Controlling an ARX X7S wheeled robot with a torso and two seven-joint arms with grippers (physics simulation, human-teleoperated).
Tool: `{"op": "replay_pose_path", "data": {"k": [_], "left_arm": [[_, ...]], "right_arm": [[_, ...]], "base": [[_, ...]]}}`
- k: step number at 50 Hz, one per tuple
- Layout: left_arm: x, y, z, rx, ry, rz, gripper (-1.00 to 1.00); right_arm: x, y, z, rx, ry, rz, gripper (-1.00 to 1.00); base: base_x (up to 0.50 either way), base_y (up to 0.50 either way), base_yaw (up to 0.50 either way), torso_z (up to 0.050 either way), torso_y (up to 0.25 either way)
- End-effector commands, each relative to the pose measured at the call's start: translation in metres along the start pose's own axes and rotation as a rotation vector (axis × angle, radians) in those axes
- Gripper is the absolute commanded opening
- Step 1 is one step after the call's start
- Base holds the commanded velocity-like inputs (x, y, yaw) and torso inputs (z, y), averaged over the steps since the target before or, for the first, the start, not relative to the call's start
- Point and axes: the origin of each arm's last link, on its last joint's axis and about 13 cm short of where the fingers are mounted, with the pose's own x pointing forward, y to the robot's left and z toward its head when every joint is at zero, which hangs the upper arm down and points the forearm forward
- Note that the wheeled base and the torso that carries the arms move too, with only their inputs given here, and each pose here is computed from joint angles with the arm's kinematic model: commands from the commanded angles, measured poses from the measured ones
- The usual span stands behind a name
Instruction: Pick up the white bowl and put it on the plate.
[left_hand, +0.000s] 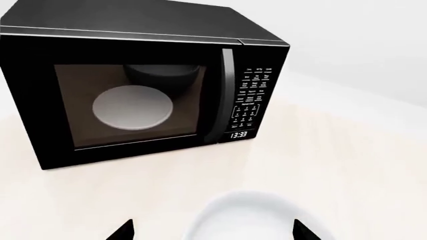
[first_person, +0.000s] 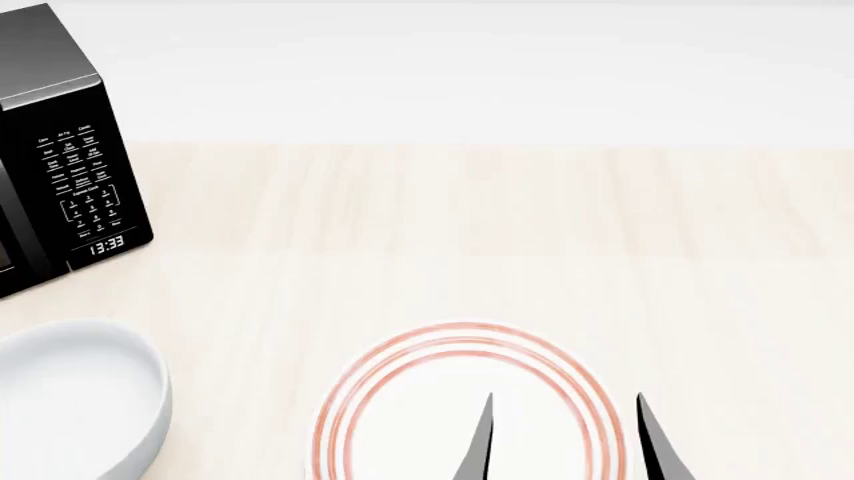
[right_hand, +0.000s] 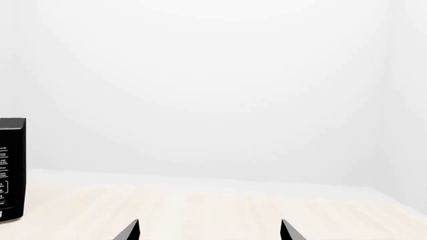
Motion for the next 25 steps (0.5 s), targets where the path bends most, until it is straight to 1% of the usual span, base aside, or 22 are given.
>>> {"op": "replay_pose_path", "data": {"k": [1, 15, 24, 25], "left_arm": [[0.005, 0.000, -0.009, 0.006, 0.023, 0.010, 1.00], [0.016, -0.002, -0.017, 0.012, 0.043, 0.019, 1.00], [0.023, -0.001, -0.023, 0.025, 0.059, 0.044, 1.00], [0.024, 0.000, -0.023, 0.035, 0.055, 0.051, 1.00]], "right_arm": [[0.000, 0.000, -0.002, -0.001, 0.005, 0.001, 1.00], [0.000, 0.001, -0.001, -0.001, 0.002, 0.008, 1.00], [0.000, 0.001, -0.001, 0.000, 0.004, 0.009, 1.00], [0.000, 0.000, -0.001, 0.001, 0.003, 0.008, 1.00]], "base": [[0.00, 0.00, 0.00, 0.000, 0.000], [0.00, 0.00, 0.00, 0.000, 0.000], [0.00, 0.00, 0.00, 0.000, 0.000], [0.00, 0.00, 0.00, 0.000, 0.000]]}}
